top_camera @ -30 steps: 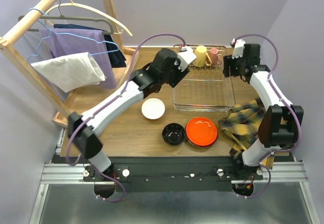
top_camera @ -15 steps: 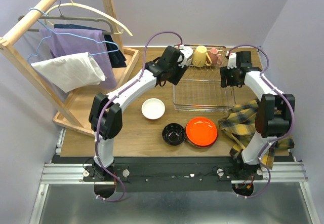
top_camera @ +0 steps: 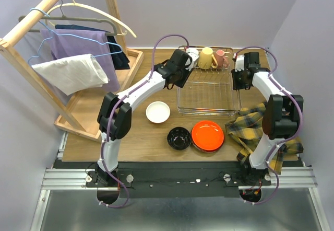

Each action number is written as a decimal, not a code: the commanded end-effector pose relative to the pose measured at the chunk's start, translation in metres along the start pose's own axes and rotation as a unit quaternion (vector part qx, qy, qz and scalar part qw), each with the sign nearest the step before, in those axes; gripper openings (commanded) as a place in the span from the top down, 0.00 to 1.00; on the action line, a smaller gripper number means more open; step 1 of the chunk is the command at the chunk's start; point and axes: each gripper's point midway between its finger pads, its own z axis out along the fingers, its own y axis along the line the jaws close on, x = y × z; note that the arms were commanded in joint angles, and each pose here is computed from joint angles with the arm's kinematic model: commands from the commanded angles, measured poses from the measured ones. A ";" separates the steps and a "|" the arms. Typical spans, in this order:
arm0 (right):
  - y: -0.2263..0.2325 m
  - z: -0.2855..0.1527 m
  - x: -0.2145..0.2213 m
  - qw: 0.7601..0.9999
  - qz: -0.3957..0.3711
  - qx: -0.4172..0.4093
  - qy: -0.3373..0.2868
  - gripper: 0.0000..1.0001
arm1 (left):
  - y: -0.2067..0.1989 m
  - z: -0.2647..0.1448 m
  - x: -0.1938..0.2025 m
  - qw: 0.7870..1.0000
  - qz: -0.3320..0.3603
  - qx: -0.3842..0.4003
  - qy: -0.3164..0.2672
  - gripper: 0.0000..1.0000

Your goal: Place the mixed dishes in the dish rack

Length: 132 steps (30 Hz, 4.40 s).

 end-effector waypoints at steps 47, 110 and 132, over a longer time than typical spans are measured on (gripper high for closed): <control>0.185 -0.213 0.002 0.887 -0.322 -0.278 -0.178 0.37 | 0.015 -0.166 0.188 0.975 0.174 0.079 0.113 0.34; 0.376 -0.219 0.203 0.684 -0.562 -0.459 0.074 0.99 | 0.046 -0.233 0.071 0.995 0.001 0.024 -0.092 0.23; 0.221 -0.208 -0.029 0.849 -0.227 -0.462 -0.121 1.00 | -0.004 -0.204 -0.006 0.956 0.218 0.003 -0.197 0.34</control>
